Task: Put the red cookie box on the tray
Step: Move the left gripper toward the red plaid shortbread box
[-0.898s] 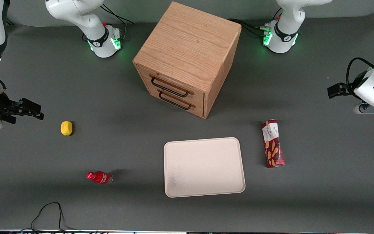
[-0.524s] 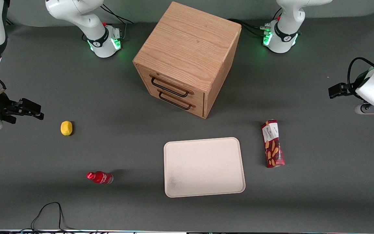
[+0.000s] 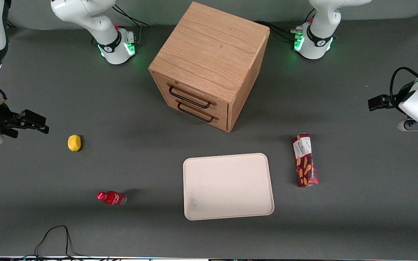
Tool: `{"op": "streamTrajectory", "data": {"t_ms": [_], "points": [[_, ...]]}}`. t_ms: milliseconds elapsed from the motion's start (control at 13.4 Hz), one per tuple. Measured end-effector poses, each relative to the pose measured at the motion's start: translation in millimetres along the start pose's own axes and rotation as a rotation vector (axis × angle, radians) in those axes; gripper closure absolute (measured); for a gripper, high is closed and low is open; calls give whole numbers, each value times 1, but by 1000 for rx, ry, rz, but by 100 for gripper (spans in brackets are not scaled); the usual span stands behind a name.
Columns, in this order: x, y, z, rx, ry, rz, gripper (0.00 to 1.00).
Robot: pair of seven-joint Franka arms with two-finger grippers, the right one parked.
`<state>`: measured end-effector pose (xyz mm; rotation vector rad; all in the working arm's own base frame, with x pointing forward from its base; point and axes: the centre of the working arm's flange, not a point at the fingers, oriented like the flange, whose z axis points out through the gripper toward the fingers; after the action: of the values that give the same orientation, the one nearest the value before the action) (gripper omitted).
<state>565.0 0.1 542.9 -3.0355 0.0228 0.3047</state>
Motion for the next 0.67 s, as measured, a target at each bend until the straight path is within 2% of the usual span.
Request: {"op": "streamTrajectory", "data": {"t_ms": [673], "points": [[1,1,-1,0,1,12,0]]}}
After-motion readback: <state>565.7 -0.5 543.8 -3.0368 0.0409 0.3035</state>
